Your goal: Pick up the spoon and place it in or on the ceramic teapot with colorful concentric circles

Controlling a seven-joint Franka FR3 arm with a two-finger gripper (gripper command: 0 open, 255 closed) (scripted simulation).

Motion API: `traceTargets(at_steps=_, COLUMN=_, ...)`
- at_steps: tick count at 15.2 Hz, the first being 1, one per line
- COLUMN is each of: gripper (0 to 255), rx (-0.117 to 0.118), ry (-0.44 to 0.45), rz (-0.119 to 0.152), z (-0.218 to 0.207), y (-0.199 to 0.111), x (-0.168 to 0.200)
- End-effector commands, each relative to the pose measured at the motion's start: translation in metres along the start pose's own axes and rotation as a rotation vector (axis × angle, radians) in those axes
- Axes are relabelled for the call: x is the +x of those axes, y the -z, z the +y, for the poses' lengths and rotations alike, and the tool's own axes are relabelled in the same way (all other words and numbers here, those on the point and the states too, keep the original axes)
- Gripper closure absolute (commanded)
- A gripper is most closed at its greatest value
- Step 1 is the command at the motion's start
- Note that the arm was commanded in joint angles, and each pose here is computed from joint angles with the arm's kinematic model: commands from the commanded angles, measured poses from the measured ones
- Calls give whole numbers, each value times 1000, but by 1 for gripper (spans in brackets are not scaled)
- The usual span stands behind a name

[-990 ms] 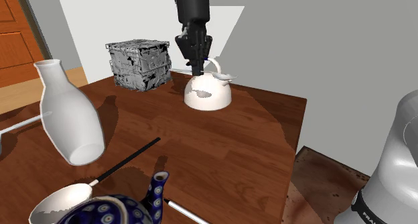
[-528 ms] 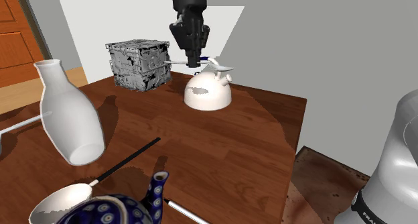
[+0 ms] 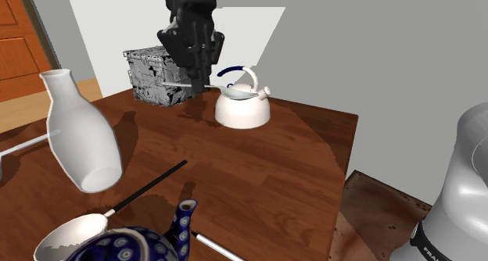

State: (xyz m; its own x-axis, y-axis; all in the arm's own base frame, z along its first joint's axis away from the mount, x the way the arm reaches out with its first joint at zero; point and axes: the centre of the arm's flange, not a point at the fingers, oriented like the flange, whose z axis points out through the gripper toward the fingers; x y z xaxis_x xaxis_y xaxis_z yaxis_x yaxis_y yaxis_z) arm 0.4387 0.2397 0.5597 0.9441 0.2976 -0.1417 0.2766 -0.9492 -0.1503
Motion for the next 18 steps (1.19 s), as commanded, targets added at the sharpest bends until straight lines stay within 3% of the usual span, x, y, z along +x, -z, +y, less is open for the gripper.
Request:
traceTargets(at_steps=1, gripper=255, rx=0, ry=-1, rz=0, z=-26, y=-5, x=-3)
traceTargets(at_steps=17, gripper=255, rx=0, ry=-1, rz=0, z=-234, y=-33, x=-25)
traceTargets(at_steps=18, gripper=255, rx=0, ry=-1, rz=0, z=-234, y=-39, x=-25)
